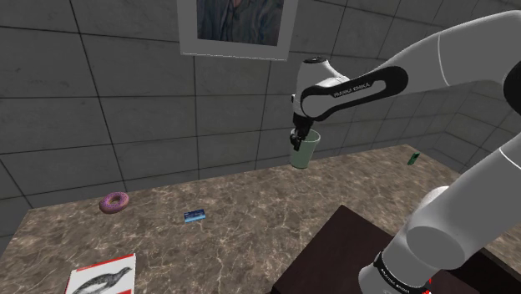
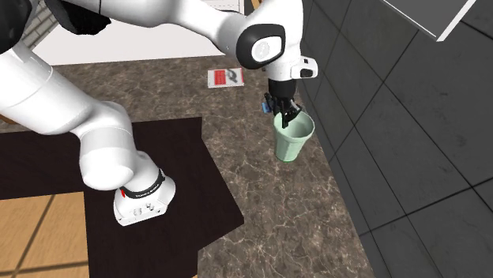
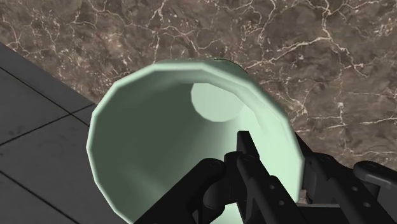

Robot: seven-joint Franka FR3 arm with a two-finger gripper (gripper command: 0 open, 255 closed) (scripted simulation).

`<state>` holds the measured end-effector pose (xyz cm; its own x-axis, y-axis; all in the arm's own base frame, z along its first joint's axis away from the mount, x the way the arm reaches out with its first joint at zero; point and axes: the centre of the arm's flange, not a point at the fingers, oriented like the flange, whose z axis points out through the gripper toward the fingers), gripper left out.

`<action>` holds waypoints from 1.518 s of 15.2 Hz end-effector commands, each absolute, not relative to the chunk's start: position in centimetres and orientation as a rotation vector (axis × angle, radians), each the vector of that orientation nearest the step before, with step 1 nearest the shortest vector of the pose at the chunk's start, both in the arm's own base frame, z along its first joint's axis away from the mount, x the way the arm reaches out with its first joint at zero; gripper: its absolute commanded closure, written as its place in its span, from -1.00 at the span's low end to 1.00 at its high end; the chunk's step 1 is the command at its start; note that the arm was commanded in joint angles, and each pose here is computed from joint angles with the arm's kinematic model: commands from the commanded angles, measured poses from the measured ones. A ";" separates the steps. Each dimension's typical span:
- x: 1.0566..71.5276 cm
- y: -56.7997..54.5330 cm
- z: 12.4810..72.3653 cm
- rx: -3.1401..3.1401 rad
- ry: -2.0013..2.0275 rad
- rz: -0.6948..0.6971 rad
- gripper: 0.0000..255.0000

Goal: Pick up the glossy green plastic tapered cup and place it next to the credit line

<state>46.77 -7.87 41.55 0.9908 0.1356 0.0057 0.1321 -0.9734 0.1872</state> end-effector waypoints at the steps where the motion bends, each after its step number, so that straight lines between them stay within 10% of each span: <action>1: 47.2 -5.1 41.5 2.947 0.198 0.028 1.00; 23: 52.8 23.4 41.6 2.947 0.198 0.028 1.00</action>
